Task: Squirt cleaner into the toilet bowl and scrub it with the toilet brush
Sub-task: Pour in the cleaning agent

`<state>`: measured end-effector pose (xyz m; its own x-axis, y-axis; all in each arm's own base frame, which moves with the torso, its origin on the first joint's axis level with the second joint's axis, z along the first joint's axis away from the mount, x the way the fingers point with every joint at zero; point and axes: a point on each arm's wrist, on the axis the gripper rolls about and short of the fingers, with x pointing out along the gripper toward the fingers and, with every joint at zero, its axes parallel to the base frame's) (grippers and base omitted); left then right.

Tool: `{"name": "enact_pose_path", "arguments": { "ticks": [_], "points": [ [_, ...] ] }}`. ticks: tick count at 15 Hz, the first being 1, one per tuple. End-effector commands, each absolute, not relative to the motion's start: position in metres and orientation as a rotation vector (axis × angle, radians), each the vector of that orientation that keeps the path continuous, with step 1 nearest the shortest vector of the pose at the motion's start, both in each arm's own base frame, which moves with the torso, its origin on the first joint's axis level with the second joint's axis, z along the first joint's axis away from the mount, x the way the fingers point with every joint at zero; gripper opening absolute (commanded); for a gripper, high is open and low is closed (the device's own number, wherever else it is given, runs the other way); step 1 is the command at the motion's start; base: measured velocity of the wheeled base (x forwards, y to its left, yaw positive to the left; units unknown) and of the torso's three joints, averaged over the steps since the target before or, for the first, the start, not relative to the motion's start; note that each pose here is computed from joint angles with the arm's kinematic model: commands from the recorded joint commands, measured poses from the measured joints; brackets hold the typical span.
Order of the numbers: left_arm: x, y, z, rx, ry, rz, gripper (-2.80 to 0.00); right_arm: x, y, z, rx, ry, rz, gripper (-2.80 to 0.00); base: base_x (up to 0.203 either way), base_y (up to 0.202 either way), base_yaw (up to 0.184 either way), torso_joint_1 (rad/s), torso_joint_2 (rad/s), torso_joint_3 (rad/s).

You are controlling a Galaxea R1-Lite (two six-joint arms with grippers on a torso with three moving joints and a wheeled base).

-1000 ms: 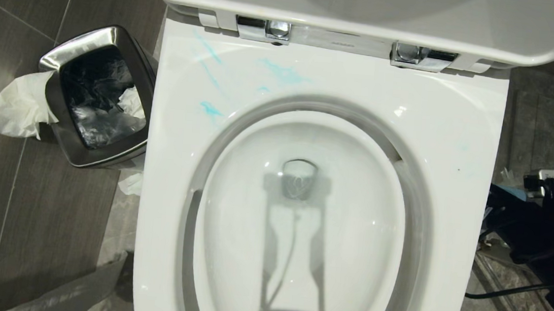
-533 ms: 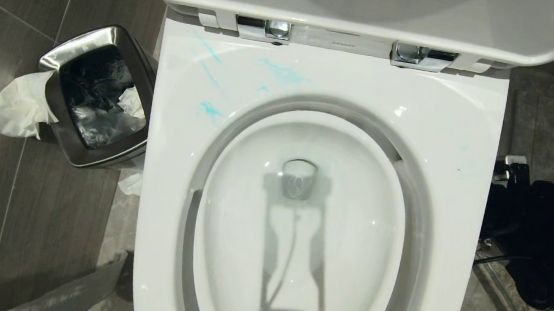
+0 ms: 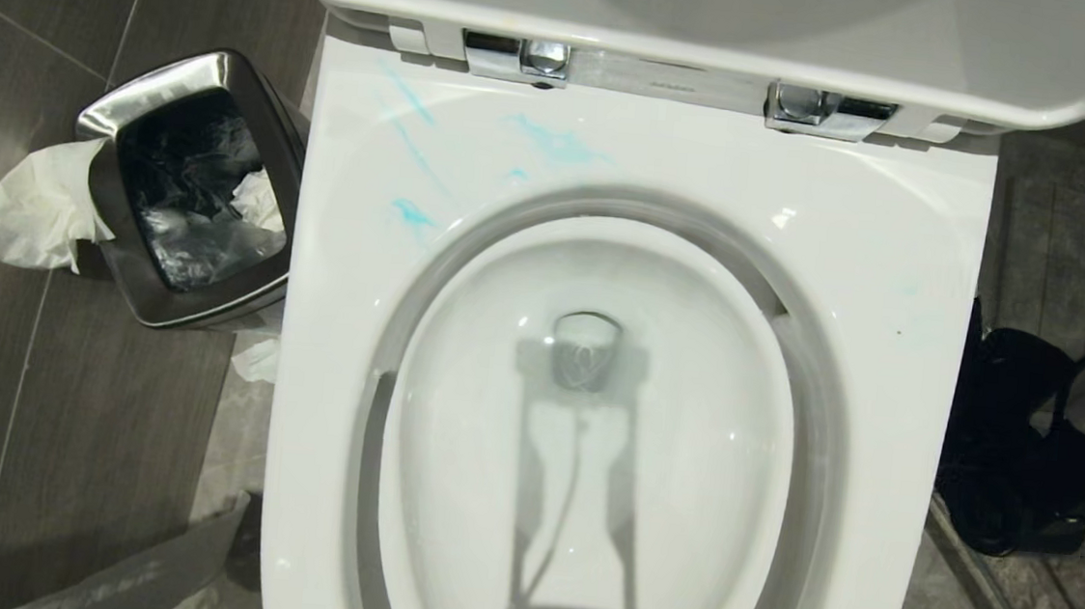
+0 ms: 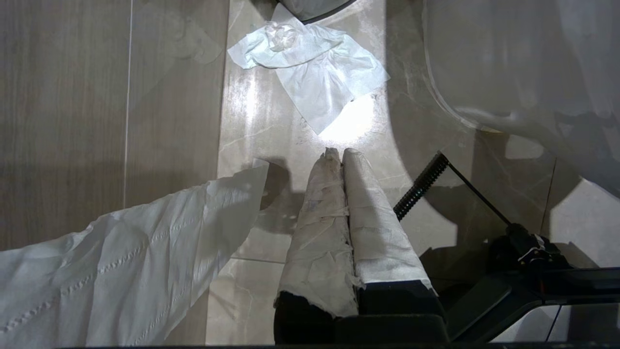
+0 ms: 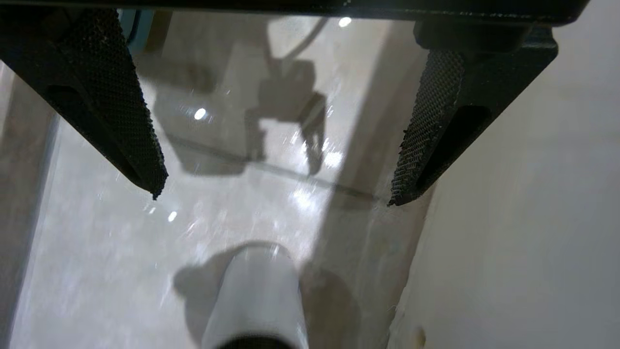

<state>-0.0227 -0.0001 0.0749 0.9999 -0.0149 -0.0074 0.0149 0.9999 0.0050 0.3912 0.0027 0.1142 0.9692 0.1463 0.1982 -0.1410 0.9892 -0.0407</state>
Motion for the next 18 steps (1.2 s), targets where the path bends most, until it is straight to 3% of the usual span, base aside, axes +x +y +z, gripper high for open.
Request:
{"name": "enact_pose_path", "arguments": {
  "ticks": [1, 18],
  "points": [
    [-0.022, 0.000, 0.074, 0.005, 0.011, -0.015, -2.80, 0.402, 0.003, 0.117, -0.045, -0.245, 0.144, 0.00, 0.000, 0.000, 0.000, 0.000, 0.00, 0.000],
    [-0.022, 0.000, 0.074, 0.005, 0.011, -0.015, -2.80, 0.445, 0.009, 0.144, -0.284, -0.469, 0.149, 0.00, 0.000, 0.000, 0.000, 0.000, 0.00, 0.000]
  ]
}}
